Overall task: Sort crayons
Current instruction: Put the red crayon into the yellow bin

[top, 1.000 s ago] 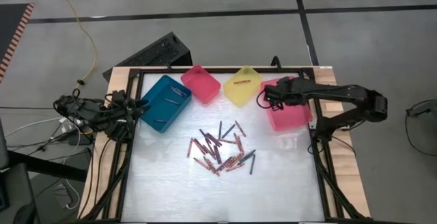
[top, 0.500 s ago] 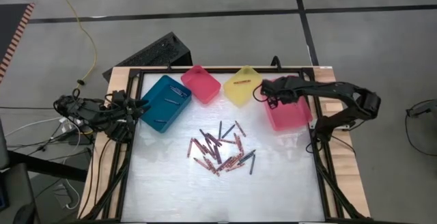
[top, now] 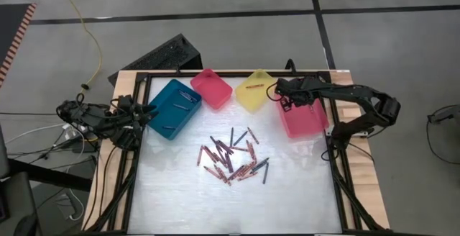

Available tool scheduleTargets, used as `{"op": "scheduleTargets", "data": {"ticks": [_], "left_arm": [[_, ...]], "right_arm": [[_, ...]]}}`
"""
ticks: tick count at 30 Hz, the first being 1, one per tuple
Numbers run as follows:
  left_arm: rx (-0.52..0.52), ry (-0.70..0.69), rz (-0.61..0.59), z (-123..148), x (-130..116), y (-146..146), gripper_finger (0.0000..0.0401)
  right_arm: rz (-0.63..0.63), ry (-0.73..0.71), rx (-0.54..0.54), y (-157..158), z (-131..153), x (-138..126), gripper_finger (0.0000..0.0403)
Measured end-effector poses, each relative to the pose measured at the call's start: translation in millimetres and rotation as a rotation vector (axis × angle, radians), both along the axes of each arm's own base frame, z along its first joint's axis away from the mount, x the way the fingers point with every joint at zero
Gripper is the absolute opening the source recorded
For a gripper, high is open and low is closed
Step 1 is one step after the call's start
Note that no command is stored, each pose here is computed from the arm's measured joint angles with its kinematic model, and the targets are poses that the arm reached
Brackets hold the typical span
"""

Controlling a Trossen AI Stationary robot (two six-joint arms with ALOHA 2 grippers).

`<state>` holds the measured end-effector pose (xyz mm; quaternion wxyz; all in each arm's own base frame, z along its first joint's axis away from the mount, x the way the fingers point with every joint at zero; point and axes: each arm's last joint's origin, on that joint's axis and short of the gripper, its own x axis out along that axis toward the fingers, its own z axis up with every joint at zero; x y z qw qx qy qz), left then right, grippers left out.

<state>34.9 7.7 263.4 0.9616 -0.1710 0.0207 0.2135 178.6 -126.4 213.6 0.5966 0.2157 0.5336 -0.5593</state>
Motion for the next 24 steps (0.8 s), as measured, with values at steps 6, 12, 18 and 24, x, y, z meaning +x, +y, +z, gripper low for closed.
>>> {"op": "scheduleTargets", "data": {"ticks": [6, 12, 18, 24], "left_arm": [[0.000, 0.000, 0.000, 0.0, 0.0, 0.0, 0.0145], [0.000, 0.000, 0.001, 0.0, 0.0, 0.0, 0.0145], [-0.001, 0.000, 0.001, -0.1, 0.0, 0.0, 0.0145], [-0.003, -0.001, 0.001, -0.1, 0.1, 0.0, 0.0145]], "right_arm": [[0.148, -0.150, 0.047, 9.8, 0.9, 20.7, 0.0079], [0.455, -0.502, 0.065, 45.9, 10.7, 70.0, 0.0079], [0.579, -0.536, -0.078, 89.5, 11.5, 93.4, 0.0079], [0.614, -0.491, -0.050, 115.0, -17.5, 112.6, 0.0079]]}}
